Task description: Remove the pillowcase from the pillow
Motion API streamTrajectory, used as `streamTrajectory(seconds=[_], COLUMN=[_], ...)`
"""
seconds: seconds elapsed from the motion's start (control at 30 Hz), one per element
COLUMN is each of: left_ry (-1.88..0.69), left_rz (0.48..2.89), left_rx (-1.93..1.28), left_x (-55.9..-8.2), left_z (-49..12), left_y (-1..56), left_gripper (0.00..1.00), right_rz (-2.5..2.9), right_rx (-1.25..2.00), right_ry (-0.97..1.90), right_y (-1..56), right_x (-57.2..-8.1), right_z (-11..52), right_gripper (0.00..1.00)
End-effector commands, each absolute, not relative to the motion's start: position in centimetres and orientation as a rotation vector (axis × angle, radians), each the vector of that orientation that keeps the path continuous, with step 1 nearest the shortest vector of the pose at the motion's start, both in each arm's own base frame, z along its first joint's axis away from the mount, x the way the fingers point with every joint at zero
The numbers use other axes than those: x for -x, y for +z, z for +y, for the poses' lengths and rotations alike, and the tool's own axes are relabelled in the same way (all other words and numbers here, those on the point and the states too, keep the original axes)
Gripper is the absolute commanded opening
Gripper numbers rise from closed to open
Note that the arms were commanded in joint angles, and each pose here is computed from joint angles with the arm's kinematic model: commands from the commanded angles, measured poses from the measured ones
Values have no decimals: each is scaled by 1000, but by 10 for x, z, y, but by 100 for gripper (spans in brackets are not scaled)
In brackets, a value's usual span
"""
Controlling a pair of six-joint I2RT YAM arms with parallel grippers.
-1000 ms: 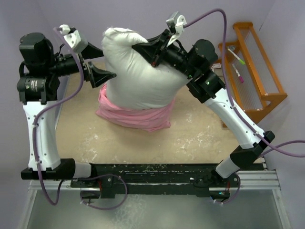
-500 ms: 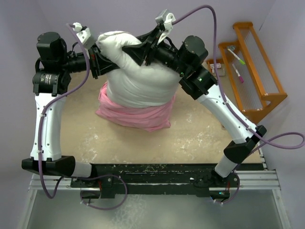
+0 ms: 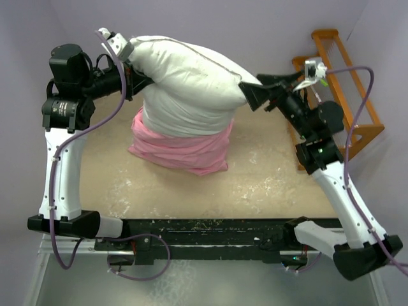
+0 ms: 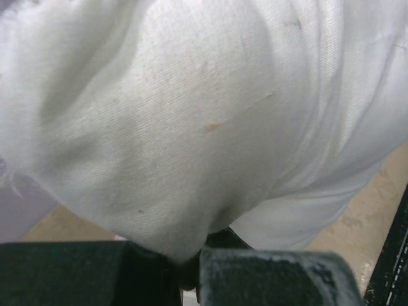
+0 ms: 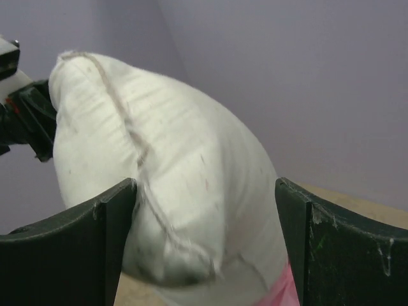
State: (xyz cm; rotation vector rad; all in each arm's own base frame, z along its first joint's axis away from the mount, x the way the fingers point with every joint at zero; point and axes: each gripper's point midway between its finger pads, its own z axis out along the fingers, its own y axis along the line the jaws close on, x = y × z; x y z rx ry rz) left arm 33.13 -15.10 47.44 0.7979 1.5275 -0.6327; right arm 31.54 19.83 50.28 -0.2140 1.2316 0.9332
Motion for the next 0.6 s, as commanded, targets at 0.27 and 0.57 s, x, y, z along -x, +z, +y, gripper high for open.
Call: streamTrajectory(seconds=[0.27,0.57], left_ry=[-504,-524], left_rz=[1506,1516], left_rx=[-579,-580], left_x=[-322,-317], left_z=[-119,-121], left_y=[527,522], left_gripper=[0,0], right_rz=[1477,1490], right_rx=[44,137], right_ry=[1020,1125], right_y=[335,285], right_x=[-324,-321], right_z=[184,206], right_gripper=[84,89])
